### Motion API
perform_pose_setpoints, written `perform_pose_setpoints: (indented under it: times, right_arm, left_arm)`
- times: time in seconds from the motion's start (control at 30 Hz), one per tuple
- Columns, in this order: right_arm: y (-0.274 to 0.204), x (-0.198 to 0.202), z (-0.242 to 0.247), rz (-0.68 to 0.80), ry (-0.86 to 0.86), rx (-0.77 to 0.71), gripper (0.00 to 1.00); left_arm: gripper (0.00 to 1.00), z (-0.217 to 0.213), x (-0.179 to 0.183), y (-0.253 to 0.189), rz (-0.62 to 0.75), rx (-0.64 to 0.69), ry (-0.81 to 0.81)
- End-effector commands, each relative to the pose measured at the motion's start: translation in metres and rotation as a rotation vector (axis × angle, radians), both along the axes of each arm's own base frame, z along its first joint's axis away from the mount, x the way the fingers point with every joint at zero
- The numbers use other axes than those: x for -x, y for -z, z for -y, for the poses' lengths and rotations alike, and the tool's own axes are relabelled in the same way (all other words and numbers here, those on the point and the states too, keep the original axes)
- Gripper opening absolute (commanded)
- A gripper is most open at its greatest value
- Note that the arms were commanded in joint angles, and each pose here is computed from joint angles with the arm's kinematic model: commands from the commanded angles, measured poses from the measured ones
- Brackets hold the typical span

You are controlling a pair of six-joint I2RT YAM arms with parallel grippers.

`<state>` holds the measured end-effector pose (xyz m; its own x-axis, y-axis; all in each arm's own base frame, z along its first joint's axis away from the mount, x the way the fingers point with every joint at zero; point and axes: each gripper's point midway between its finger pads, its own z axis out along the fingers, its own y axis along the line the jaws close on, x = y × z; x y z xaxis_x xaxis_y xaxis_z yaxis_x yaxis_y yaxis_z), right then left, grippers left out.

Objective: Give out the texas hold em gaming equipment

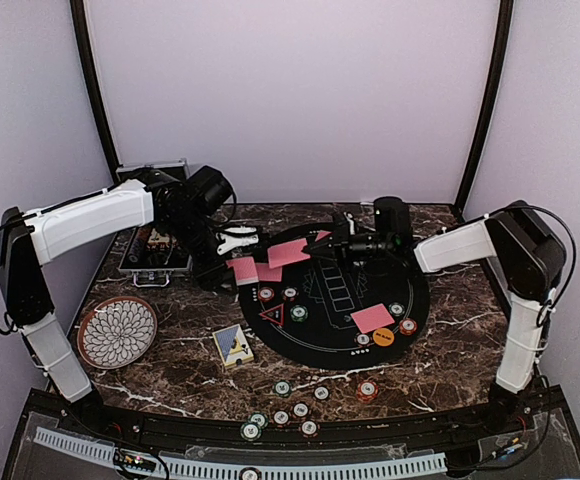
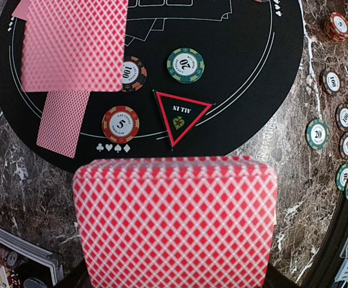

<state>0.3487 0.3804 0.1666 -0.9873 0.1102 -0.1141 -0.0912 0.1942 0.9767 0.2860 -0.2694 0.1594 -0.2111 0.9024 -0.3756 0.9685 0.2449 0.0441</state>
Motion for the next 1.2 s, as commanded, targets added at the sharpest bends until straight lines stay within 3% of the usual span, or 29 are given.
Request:
perform_pose_setpoints:
  times: [0.0,0.63,1.1,1.17]
  right_arm:
    - [0.005,-0.017,-0.007,0.048,-0.003,0.035,0.00]
    - [0.066,-0.072,-0.087,0.083,0.028,0.205,0.00]
    - [0.117,-0.080,-0.082,0.075,0.051,0.379,0.00]
    - [0.118,-0.079,-0.080,0.080,0.050,0.395,0.04]
  left_arm:
    - [0.00,-0.006,0.006,-0.018,0.027,0.025,0.010]
    - [0.00,-0.005,0.006,-0.020,0.020,0.035,0.009]
    - [0.00,-0.005,0.008,-0.019,0.017,0.040,0.014]
    - [0.00,-0.004,0.008,-0.019,0.015,0.039,0.014]
